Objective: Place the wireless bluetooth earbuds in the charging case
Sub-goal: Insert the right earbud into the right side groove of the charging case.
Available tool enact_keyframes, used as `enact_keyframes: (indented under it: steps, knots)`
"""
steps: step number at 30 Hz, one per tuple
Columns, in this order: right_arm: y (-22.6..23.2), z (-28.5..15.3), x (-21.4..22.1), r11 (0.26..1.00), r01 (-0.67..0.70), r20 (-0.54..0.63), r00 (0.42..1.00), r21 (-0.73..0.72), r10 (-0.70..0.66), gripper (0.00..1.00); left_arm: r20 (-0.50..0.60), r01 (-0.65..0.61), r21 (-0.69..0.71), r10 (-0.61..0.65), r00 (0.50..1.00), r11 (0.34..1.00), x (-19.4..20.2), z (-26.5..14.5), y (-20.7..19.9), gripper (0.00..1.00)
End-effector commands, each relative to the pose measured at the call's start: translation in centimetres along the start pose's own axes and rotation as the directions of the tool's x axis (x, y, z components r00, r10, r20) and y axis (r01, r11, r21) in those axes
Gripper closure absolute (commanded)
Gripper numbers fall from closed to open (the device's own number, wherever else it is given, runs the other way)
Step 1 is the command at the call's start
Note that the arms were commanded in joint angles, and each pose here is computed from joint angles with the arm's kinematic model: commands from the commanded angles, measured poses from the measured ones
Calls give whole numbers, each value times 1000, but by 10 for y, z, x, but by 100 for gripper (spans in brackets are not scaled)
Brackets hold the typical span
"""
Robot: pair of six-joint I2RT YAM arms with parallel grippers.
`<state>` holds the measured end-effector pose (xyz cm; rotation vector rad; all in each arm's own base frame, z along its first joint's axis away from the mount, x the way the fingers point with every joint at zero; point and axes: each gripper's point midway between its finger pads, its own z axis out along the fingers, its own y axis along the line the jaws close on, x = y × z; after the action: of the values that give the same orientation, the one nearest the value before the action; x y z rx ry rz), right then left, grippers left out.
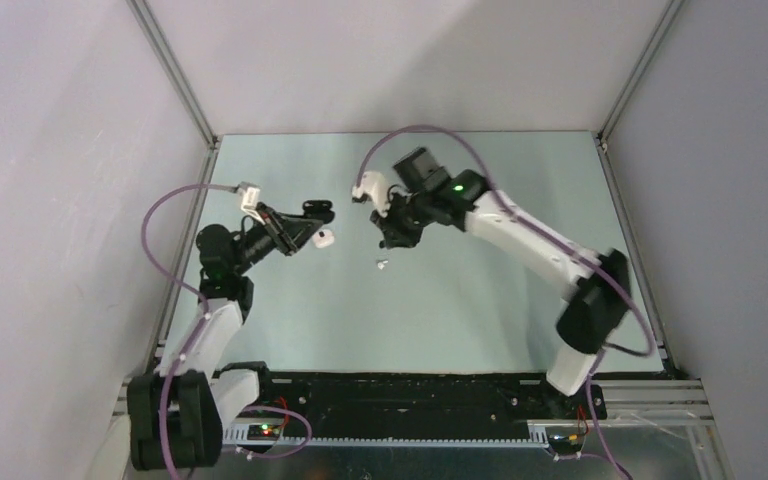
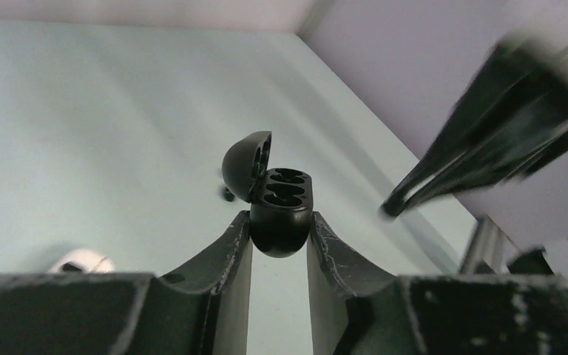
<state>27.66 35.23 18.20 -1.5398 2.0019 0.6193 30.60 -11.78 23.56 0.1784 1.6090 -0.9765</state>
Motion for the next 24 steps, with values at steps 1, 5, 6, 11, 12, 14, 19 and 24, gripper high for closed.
enact_keyframes:
  steps: [1, 5, 6, 11, 12, 14, 19, 24]
  knots:
    - [28, -88, -40, 980, 192, 129, 972, 55, -197, 100, -10, -165, 343, 179, 984, 925, 8, 12, -59, 100]
    - [39, -113, -49, 949, 281, 88, 951, 143, -295, 100, -22, -188, 470, 224, 974, 862, 17, 21, -85, 100]
    - [42, -113, -51, 945, 291, 78, 949, 152, -305, 100, -23, -194, 492, 235, 972, 849, 18, 23, -90, 100]
    - [36, -115, -57, 956, 196, 35, 977, 219, -209, 100, -24, -221, 577, 287, 958, 786, 18, 28, -104, 100]
    - [35, -115, -54, 958, 183, 12, 982, 223, -190, 100, -27, -223, 600, 297, 954, 768, 19, 28, -109, 100]
    - [31, -117, -59, 958, 157, 14, 986, 238, -166, 100, -23, -229, 625, 311, 950, 746, 19, 30, -114, 100]
    - [24, -117, -70, 958, 123, 34, 990, 258, -136, 100, -3, -247, 655, 330, 944, 714, 17, 29, -123, 100]
    - [24, -119, -80, 960, 107, 64, 990, 260, -128, 100, 9, -265, 674, 351, 936, 690, 20, 24, -130, 100]
